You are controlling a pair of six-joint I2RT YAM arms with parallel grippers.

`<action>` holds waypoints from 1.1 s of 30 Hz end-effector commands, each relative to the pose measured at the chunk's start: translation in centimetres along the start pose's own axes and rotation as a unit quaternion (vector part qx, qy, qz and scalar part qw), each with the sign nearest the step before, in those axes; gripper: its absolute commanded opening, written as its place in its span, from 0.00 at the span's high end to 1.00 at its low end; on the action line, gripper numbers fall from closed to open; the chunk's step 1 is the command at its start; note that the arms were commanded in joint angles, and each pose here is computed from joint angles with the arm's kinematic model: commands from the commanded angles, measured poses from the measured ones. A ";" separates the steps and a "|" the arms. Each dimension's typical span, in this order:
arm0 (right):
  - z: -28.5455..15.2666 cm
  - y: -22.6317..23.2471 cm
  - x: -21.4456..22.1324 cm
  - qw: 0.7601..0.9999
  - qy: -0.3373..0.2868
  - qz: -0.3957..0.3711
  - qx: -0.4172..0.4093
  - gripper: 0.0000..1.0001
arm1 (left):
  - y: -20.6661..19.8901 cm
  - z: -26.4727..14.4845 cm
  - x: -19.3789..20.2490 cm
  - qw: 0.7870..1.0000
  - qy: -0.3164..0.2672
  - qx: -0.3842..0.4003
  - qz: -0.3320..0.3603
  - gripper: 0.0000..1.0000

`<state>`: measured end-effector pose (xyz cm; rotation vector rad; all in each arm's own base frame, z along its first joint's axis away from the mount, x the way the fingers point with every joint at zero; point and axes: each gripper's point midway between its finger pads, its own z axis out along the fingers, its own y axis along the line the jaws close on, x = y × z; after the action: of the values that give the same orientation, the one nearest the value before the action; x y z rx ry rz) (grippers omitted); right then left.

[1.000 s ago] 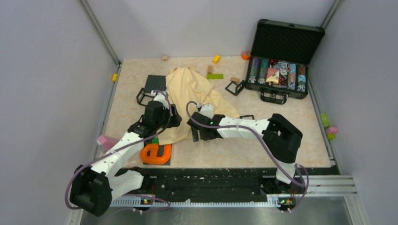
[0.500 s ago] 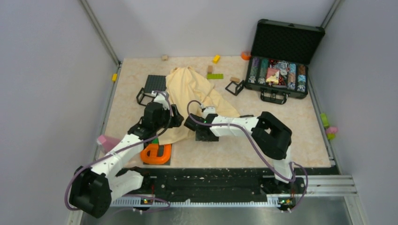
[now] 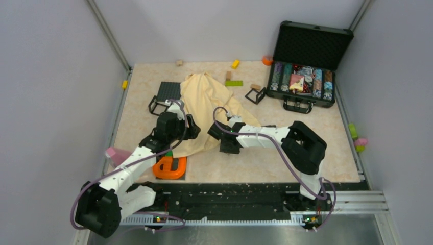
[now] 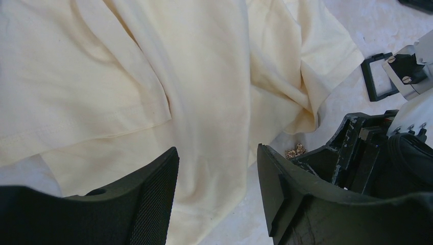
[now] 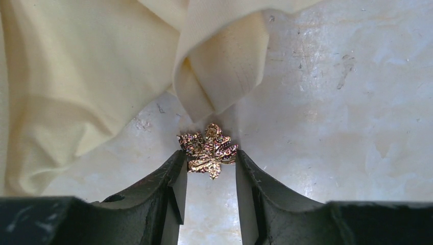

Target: Remove the brooch from the garment

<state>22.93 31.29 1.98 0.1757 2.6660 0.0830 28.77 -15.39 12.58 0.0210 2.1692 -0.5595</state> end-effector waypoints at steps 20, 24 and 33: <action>-5.6 -3.8 -7.0 0.998 -0.064 0.022 -0.009 0.64 | -1.5 -0.1 -1.5 0.999 -0.021 0.038 0.009 0.39; -5.6 -4.6 -10.1 0.996 -0.083 0.033 -0.006 0.63 | -1.9 0.0 -1.5 0.999 -0.017 0.049 0.010 0.39; -4.6 -10.0 -13.1 0.992 -0.106 0.065 0.019 0.63 | -2.3 0.0 -1.2 0.998 -0.010 0.059 0.011 0.39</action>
<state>30.60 21.61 9.44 0.3434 2.5051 0.0304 28.25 -16.48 12.84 0.0704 2.1685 -0.6331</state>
